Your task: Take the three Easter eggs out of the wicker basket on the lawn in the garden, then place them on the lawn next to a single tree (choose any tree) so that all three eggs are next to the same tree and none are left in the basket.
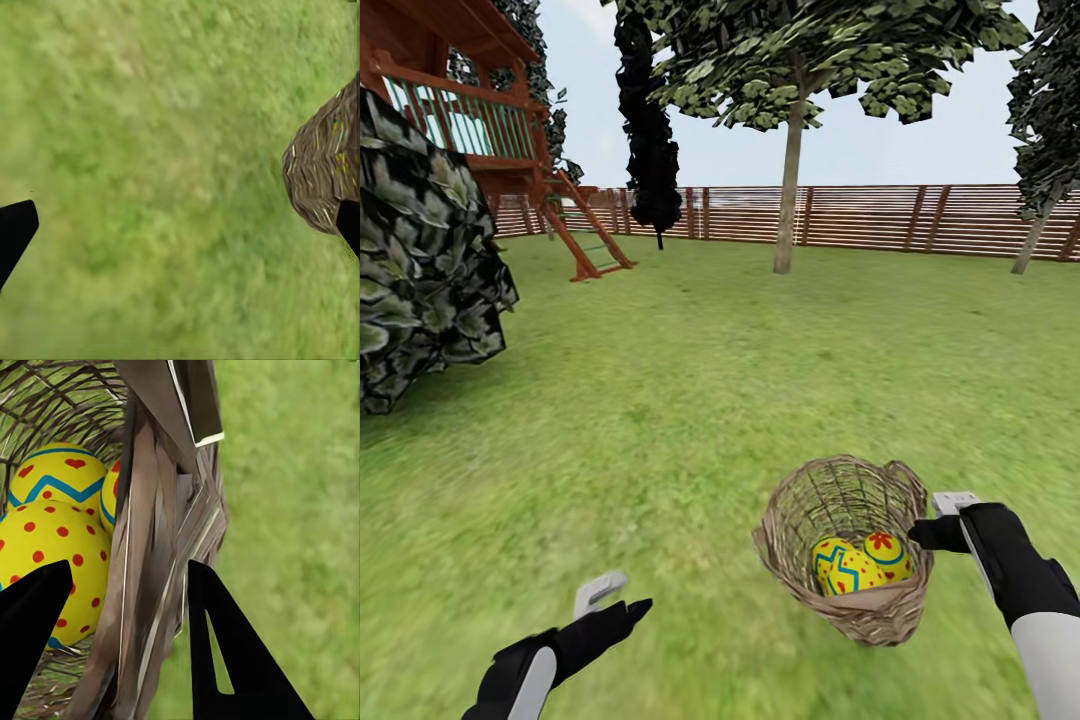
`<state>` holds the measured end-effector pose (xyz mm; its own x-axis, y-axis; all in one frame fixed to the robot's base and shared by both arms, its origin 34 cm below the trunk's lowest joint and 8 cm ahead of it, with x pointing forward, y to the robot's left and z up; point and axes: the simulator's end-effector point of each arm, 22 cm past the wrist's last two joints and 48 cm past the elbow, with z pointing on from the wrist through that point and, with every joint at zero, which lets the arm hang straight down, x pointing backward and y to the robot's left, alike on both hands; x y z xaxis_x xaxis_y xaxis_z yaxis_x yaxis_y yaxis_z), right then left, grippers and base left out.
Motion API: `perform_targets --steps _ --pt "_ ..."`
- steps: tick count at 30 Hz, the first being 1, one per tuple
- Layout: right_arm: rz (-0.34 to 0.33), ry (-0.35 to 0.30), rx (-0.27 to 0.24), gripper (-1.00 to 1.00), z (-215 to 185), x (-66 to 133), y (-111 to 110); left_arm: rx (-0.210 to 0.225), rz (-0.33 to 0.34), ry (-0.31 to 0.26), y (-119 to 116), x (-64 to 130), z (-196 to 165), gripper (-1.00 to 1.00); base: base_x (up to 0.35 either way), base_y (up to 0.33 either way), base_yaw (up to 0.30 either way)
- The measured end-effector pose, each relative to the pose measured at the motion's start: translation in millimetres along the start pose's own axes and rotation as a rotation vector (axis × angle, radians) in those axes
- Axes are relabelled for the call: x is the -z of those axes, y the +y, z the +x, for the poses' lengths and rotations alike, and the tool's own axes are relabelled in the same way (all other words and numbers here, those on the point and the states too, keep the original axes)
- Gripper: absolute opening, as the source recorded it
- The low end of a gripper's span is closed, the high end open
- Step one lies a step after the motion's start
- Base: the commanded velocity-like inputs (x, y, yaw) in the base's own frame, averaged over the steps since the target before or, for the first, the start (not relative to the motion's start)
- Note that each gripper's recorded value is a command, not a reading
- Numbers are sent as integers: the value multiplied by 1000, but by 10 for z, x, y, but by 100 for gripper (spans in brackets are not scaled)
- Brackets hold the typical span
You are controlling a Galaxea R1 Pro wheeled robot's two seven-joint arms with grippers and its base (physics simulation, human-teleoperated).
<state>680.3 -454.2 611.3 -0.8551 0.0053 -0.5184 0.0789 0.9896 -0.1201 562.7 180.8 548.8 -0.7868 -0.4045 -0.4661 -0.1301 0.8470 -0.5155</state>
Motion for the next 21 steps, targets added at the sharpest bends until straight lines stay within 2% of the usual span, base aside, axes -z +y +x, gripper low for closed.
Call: perform_targets --steps 10,21 --pt "2 -2 2 -100 -7 5 -12 -8 9 3 -51 -13 19 100 339 -17 0" --pt "1 -1 5 -100 -7 3 -1 -10 -3 16 1 -94 153 100 300 -192 0"
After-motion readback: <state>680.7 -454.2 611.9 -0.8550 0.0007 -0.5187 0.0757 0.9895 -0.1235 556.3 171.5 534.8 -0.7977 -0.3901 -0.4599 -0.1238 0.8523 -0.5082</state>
